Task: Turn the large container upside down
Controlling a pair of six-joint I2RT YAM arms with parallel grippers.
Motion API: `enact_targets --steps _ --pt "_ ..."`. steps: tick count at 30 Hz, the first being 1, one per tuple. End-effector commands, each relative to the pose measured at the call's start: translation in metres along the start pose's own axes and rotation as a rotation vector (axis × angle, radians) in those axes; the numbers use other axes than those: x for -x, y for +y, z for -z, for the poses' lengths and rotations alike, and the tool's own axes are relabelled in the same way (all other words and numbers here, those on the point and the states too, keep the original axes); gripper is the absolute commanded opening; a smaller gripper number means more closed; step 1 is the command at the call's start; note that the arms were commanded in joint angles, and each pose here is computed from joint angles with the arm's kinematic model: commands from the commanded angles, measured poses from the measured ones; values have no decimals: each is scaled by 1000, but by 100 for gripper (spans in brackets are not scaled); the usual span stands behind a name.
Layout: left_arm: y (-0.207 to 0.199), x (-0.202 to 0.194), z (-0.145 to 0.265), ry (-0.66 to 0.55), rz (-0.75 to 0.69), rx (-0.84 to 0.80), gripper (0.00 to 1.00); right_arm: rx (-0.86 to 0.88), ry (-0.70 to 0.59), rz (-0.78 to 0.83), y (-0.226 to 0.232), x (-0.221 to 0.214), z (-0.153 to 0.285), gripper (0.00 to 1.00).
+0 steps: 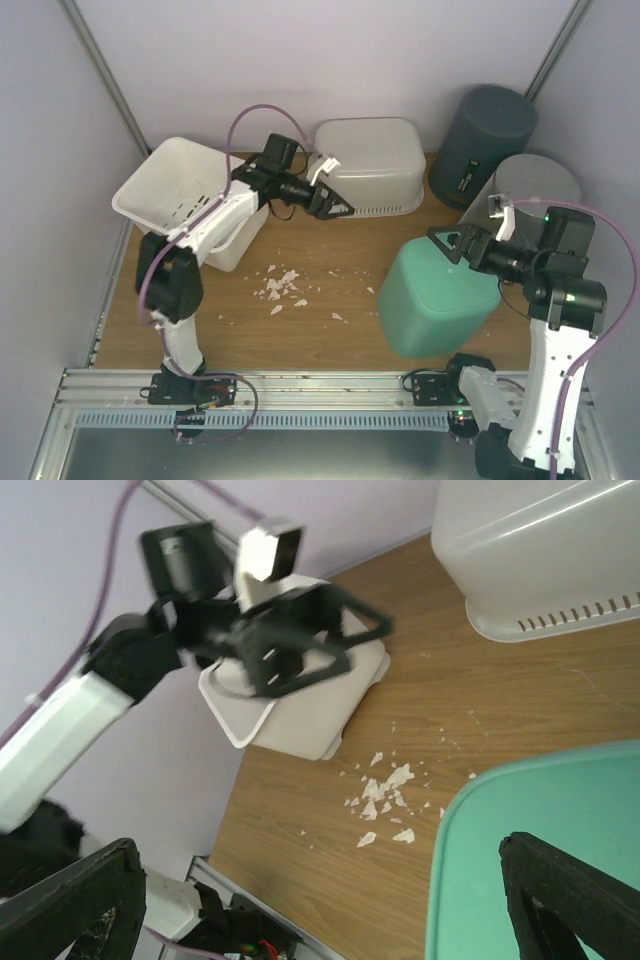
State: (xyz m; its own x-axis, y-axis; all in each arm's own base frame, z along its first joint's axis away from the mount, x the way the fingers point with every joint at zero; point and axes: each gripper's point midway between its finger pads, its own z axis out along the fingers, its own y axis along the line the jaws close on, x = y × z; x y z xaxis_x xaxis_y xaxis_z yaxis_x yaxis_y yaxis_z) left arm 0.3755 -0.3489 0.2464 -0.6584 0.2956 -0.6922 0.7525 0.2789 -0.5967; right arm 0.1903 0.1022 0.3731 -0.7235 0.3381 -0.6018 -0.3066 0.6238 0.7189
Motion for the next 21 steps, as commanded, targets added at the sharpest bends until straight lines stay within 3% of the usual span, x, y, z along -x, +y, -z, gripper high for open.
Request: enact_targets --steps 1,9,14,21 --pt "-64 -62 10 126 -173 -153 88 -38 4 37 -6 4 -2 96" --pt "-143 -127 -24 269 -291 -369 88 -172 -83 55 -24 54 -3 96" --pt "-145 -149 -62 342 -258 -426 88 -177 -116 90 -20 84 -6 96" --pt "-144 -145 -112 360 -205 -480 88 -177 -133 124 -12 97 -4 97"
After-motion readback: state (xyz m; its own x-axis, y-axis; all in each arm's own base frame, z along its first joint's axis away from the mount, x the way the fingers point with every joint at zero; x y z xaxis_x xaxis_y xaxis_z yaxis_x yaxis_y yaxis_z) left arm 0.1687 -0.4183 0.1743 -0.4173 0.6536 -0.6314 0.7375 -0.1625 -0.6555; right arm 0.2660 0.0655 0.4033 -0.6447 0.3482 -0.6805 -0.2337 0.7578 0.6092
